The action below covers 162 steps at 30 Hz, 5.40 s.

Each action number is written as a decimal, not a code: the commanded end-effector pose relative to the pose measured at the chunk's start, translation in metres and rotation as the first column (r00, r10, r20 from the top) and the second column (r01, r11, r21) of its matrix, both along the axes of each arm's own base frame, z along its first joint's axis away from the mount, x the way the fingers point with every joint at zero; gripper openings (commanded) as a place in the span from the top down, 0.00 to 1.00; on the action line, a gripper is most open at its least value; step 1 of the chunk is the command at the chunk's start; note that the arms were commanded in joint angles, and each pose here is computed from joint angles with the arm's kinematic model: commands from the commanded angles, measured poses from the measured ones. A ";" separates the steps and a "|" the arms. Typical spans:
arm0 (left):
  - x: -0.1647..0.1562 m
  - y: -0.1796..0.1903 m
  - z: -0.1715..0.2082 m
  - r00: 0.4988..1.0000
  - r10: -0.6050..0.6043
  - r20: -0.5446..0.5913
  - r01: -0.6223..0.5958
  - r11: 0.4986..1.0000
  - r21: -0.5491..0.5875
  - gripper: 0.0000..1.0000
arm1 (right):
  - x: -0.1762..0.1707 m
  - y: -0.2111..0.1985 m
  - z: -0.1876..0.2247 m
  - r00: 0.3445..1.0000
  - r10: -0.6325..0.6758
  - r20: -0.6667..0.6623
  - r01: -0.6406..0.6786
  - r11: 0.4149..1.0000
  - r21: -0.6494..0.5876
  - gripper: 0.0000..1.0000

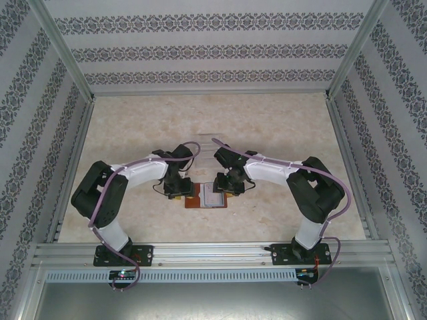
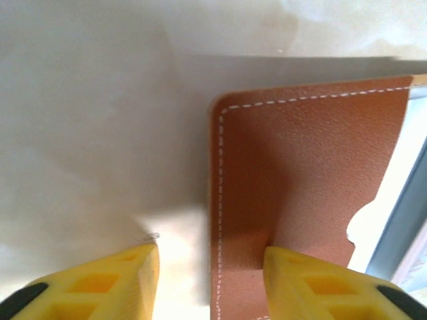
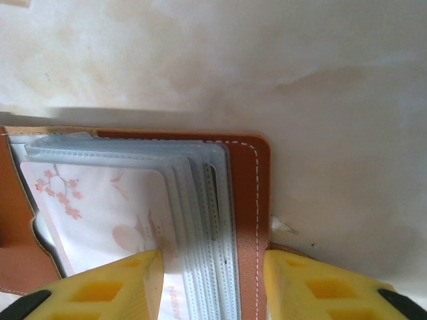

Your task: Take the credit cards out of the card holder

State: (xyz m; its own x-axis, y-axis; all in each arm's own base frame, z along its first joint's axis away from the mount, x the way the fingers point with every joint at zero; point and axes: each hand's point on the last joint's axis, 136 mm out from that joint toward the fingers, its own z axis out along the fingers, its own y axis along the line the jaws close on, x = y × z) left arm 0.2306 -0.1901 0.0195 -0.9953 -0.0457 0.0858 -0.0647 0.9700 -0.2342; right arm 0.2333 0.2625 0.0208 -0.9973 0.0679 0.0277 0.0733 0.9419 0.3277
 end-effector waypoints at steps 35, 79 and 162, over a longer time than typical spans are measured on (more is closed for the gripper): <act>0.034 -0.035 0.089 0.982 0.062 0.176 -0.026 0.979 -0.202 0.63 | 0.006 0.001 0.024 0.996 -0.079 0.040 0.068 0.973 0.221 0.66; 0.037 -0.060 0.035 0.973 0.190 0.129 -0.094 0.841 -0.532 0.79 | 0.002 -0.001 0.006 0.994 -0.110 -0.003 0.107 0.960 0.257 0.70; 0.024 -0.079 0.012 0.992 0.123 -0.020 -0.112 0.807 -0.580 0.84 | 0.010 0.026 0.026 0.995 -0.087 0.038 0.069 0.937 0.343 0.72</act>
